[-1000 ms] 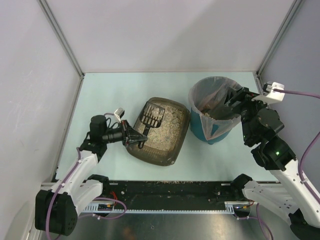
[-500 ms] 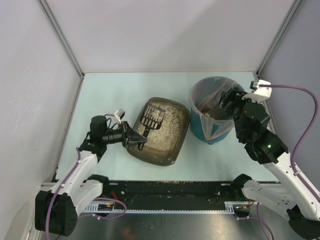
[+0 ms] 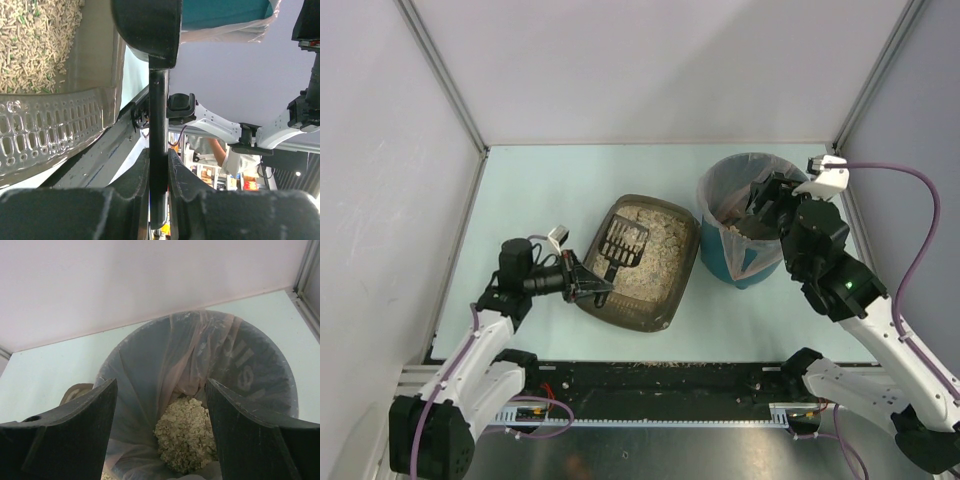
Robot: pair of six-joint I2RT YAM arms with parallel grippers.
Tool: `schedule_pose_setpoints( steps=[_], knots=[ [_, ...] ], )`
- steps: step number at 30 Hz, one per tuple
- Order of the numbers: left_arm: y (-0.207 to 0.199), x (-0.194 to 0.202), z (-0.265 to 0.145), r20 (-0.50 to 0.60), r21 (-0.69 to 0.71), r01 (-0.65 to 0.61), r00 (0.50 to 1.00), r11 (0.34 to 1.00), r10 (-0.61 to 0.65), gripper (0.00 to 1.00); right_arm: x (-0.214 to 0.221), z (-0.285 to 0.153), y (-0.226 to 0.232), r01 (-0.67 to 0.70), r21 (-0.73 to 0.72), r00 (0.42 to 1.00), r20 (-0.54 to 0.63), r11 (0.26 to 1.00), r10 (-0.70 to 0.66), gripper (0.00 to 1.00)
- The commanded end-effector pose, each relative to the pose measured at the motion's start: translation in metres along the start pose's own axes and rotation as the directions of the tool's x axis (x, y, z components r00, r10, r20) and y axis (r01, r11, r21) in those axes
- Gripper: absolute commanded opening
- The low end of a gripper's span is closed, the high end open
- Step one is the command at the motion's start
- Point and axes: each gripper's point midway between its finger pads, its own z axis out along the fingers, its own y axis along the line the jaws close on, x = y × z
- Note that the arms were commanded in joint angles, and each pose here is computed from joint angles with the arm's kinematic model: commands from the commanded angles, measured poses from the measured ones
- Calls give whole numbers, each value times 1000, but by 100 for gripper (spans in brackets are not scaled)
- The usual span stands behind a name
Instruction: Clean the litter box
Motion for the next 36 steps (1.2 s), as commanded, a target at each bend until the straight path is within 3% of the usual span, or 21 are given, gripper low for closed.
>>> schedule_pose_setpoints(
  steps=[1, 4, 6, 8, 12, 27, 36],
  knots=[
    [-16, 4, -4, -26, 42, -46, 999, 998, 47, 0, -19, -2, 14, -56, -56, 997, 46, 997, 58, 75],
    [-25, -1, -6, 10, 47, -58, 998, 997, 58, 0, -20, -5, 11, -62, -52, 997, 47, 997, 64, 75],
    [-5, 5, -3, -20, -3, 25, 999, 1000, -25, 0, -20, -6, 9, -61, -47, 997, 45, 997, 63, 75],
    [-4, 8, -2, -26, -4, 29, 999, 1000, -29, 0, -17, -7, 7, -52, -40, 998, 38, 998, 54, 76],
    [-30, 5, -9, 6, 44, -34, 999, 998, 34, 0, -15, -7, 3, -57, -23, 998, 39, 998, 58, 76],
    [-59, -5, -12, 20, 70, 35, 999, 997, -37, 0, -10, -5, 1, -97, -22, 993, 62, 995, 98, 76],
    [-93, -15, -8, 52, 83, 41, 998, 996, -45, 0, -21, -8, -4, -41, -15, 994, 100, 999, 43, 76]
  ],
)
